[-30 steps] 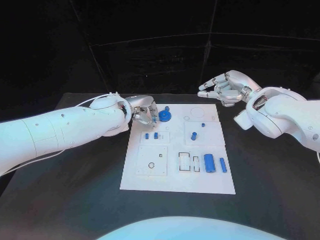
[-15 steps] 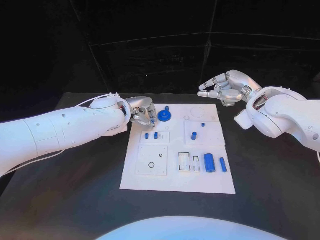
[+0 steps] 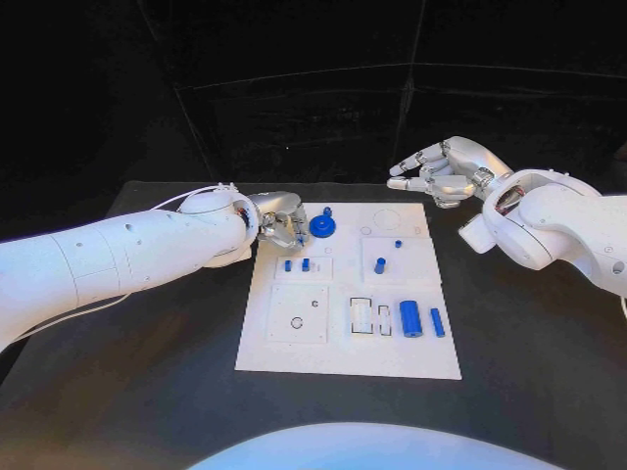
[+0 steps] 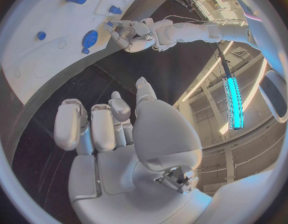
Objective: Assemble the parts on the task board
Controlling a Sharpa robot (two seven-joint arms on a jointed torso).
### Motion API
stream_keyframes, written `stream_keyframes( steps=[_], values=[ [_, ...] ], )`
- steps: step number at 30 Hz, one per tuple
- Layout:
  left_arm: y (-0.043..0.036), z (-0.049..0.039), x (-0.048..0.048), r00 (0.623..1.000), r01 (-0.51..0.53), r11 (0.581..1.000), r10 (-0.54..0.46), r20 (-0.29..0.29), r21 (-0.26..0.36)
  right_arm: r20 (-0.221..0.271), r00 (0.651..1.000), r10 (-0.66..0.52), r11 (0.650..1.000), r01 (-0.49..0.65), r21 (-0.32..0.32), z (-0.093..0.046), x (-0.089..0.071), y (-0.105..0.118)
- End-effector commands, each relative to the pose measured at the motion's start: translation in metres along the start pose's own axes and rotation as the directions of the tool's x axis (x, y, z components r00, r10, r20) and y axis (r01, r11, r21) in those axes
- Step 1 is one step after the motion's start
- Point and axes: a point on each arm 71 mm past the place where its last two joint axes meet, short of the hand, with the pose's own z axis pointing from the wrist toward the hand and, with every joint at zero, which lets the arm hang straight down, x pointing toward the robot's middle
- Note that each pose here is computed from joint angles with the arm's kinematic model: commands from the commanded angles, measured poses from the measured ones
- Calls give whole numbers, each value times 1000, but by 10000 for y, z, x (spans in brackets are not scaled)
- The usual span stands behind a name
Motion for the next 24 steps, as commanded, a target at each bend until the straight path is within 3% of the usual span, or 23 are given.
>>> stream_keyframes(
  steps=[1,24],
  values=[
    [-17,9,7,1000,5,1000,-5,-6,3,1,1000,2,1000,-2,-11,5,-3,19],
    [3,33,65,997,0,999,-3,-72,-41,1,1000,2,1000,-2,-11,4,-3,20]
  ],
)
